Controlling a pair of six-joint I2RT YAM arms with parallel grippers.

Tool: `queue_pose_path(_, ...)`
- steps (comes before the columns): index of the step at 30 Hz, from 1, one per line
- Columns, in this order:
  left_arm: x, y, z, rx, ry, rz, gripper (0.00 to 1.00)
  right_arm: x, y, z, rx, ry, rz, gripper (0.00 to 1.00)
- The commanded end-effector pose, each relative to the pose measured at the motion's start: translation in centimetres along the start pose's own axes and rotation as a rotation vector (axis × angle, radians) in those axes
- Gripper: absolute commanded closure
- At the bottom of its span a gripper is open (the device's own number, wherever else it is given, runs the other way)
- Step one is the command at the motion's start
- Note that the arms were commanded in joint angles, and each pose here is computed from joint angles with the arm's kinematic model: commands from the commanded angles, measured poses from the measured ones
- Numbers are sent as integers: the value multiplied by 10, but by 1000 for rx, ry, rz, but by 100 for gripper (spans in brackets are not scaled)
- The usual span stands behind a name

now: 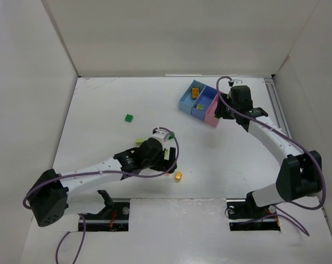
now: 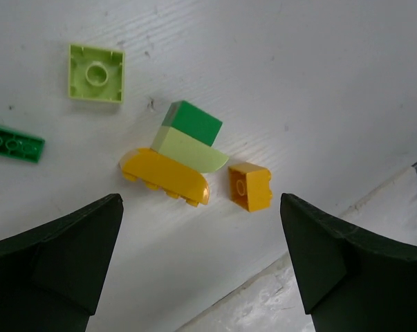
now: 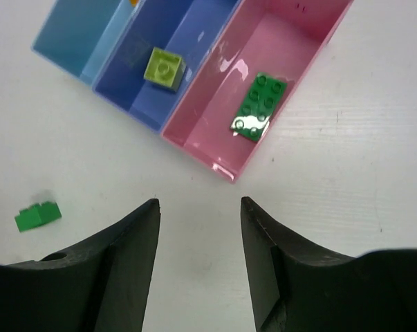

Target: Sort the legos into containers by color

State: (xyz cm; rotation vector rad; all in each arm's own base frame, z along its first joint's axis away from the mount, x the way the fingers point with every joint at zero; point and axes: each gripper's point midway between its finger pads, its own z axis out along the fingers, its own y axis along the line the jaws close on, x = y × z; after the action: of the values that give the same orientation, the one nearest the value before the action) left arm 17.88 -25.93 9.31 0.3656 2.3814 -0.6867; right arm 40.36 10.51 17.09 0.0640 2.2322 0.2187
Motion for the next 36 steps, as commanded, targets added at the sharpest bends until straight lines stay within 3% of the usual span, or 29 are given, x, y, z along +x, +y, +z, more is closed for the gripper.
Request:
queue_pose_path(1, 23, 9, 1, -101, 59, -6, 3, 14, 0, -13, 11, 5, -33, 44)
queue_pose_path(13, 27, 20, 15, -155, 11, 117, 0, 35, 7, -23, -10, 43, -96, 44)
queue_pose_path(36, 24, 16, 52, -175, 60, 259, 6, 31, 18, -24, -57, 68, -152, 46)
